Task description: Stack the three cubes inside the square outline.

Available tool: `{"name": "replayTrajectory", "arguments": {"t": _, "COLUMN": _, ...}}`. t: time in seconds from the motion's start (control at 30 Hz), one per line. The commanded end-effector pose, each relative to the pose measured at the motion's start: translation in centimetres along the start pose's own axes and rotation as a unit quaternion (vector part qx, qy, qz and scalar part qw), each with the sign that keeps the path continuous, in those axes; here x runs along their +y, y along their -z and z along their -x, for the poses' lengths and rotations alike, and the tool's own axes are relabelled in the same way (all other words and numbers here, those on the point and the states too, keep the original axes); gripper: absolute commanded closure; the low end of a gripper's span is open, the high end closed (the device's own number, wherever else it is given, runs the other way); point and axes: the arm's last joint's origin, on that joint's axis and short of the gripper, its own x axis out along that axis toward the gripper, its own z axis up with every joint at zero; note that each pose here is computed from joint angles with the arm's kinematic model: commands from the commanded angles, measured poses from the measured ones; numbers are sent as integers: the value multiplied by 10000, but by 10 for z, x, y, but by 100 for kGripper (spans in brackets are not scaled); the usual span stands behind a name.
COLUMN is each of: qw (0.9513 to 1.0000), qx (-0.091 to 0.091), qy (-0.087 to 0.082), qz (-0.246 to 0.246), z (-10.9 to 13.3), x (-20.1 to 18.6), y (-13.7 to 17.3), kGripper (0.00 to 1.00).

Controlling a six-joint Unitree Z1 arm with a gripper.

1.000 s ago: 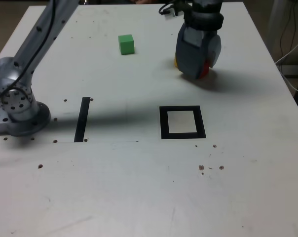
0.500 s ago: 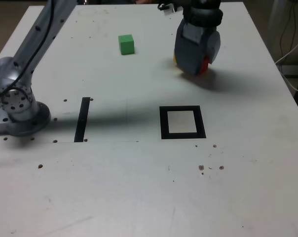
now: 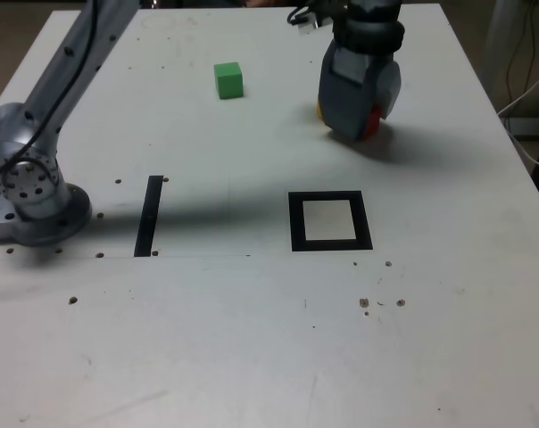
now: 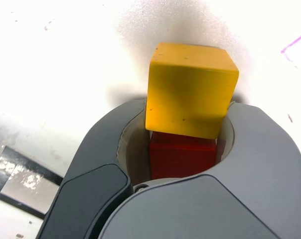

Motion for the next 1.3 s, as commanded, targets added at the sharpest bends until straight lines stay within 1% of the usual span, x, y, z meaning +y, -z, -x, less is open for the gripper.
{"name": "replayTrajectory", "arguments": {"t": 0.0, "qw": 9999, "qx": -117, "qy": 54, "qz": 13, "z": 4, "x": 2, "y": 2, "kGripper": 42}}
{"name": "replayTrajectory", "arguments": {"t": 0.17, "qw": 9999, "qx": -153, "qy": 78, "qz": 15, "z": 1, "x": 2, "y": 5, "kGripper": 23}}
{"name": "replayTrajectory", "arguments": {"t": 0.27, "qw": 9998, "qx": -164, "qy": 89, "qz": 7, "z": 0, "x": 2, "y": 6, "kGripper": 15}}
{"name": "replayTrajectory", "arguments": {"t": 0.43, "qw": 9999, "qx": -148, "qy": 71, "qz": 9, "z": 1, "x": 1, "y": 7, "kGripper": 7}}
{"name": "replayTrajectory", "arguments": {"t": 0.53, "qw": 9999, "qx": -114, "qy": 42, "qz": 23, "z": 3, "x": 0, "y": 8, "kGripper": 4}}
{"name": "replayTrajectory", "arguments": {"t": 0.67, "qw": 10000, "qx": -65, "qy": 14, "qz": 39, "z": 6, "x": -3, "y": 9, "kGripper": 4}}
{"name": "replayTrajectory", "arguments": {"t": 0.87, "qw": 9999, "qx": 83, "qy": 42, "qz": 74, "z": 10, "x": -11, "y": 8, "kGripper": 11}}
{"name": "replayTrajectory", "arguments": {"t": 1.07, "qw": 9997, "qx": 214, "qy": 48, "qz": 82, "z": 4, "x": -14, "y": 6, "kGripper": 17}}
{"name": "replayTrajectory", "arguments": {"t": 1.27, "qw": 9996, "qx": 258, "qy": 30, "qz": 98, "z": -1, "x": -14, "y": 4, "kGripper": 22}}
